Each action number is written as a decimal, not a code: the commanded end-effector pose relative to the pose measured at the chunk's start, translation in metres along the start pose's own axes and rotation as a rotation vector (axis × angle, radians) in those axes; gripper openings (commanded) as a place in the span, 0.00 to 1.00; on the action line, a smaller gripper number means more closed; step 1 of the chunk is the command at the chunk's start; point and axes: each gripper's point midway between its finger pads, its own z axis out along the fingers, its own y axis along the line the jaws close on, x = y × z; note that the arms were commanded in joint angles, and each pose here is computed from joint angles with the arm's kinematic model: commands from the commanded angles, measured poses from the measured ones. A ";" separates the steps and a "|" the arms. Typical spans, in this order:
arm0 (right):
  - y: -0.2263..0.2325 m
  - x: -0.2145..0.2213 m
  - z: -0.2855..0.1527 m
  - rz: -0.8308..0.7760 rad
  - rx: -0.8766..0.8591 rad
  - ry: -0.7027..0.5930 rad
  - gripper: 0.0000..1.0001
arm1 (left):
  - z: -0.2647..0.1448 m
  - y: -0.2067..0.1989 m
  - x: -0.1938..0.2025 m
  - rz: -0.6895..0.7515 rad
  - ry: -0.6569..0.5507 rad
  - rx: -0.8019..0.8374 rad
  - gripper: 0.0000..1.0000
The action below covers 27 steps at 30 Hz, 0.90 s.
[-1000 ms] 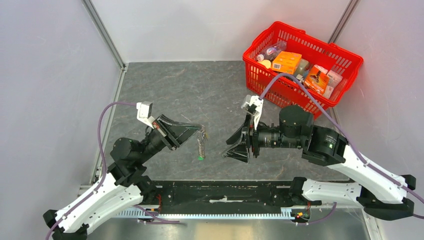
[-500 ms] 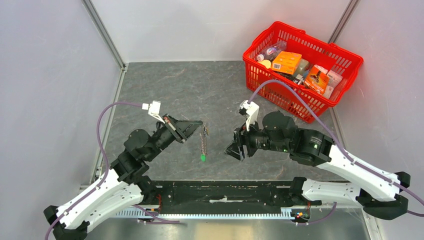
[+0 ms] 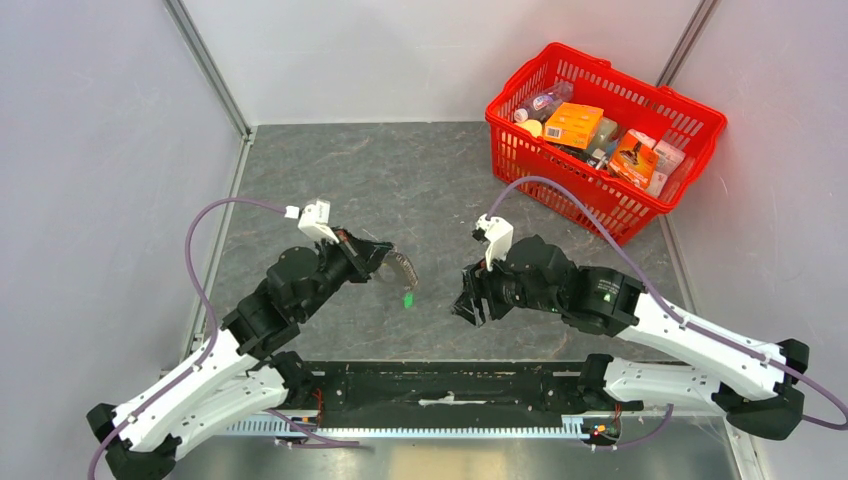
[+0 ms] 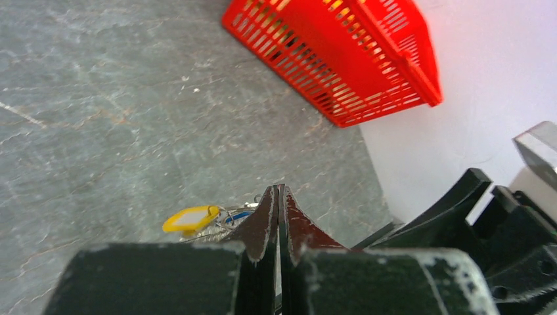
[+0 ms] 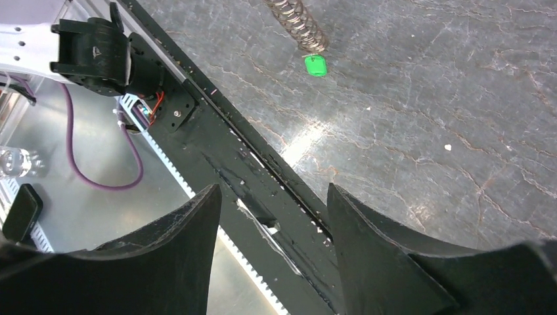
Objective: Put the keys on the keyring
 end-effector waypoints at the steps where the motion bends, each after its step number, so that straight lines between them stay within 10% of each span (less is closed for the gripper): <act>1: 0.001 -0.012 0.008 0.010 0.002 -0.068 0.70 | 0.001 -0.002 -0.012 0.035 -0.040 -0.012 0.02; 27: 0.034 -0.033 0.081 -0.339 -0.220 -0.189 0.88 | -0.008 -0.053 0.004 -0.114 0.087 0.223 0.02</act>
